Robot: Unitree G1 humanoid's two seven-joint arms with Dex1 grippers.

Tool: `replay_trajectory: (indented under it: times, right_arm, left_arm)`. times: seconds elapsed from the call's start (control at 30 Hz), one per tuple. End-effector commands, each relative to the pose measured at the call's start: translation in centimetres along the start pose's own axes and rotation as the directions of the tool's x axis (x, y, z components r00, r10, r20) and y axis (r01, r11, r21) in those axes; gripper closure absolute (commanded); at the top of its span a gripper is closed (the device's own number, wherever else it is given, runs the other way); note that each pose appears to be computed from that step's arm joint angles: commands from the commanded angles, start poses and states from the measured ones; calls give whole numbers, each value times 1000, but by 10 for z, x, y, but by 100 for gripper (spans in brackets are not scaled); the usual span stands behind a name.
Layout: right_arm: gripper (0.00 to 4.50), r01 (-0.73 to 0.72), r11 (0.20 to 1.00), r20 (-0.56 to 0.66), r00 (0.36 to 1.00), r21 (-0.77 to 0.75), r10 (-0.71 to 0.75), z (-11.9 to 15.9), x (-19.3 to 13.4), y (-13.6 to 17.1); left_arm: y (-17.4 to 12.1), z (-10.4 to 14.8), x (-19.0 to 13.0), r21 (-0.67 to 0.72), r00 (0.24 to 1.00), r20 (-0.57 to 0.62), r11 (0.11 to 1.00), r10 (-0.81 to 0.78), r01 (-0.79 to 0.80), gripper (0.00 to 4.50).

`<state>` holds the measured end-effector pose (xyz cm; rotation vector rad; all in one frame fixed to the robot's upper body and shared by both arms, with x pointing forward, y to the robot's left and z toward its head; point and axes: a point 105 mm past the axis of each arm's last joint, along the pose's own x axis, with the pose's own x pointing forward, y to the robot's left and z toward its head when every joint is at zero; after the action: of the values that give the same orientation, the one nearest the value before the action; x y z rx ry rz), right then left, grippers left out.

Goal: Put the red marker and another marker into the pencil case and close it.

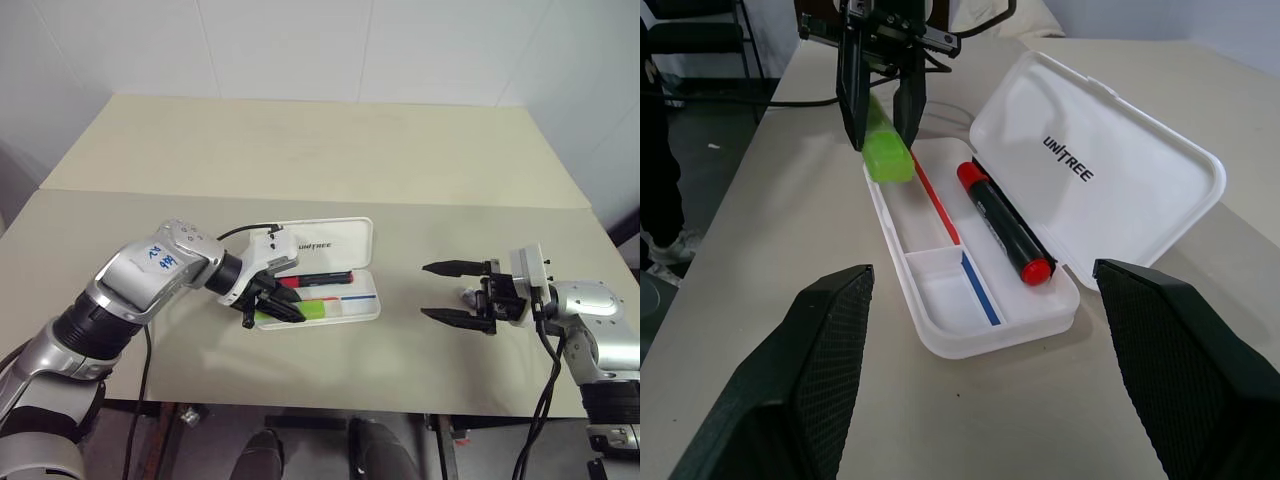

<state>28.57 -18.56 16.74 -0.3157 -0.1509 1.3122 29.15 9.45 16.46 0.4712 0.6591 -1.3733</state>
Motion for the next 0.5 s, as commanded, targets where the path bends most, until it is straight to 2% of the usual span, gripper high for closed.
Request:
replay_trajectory:
  times: [0.03, 0.5]
  right_arm:
    - [0, 18, 999, 6, 1000, -42, -17, 6, -1, 0]
    - [0, 48, 998, -1, 999, -34, -48, 4, 2, 3]
  left_arm:
    - [-1, 11, 0, 60, 1000, 3, 998, -8, 8, 342]
    - [20, 20, 8, 73, 999, 9, 996, 42, -42, 342]
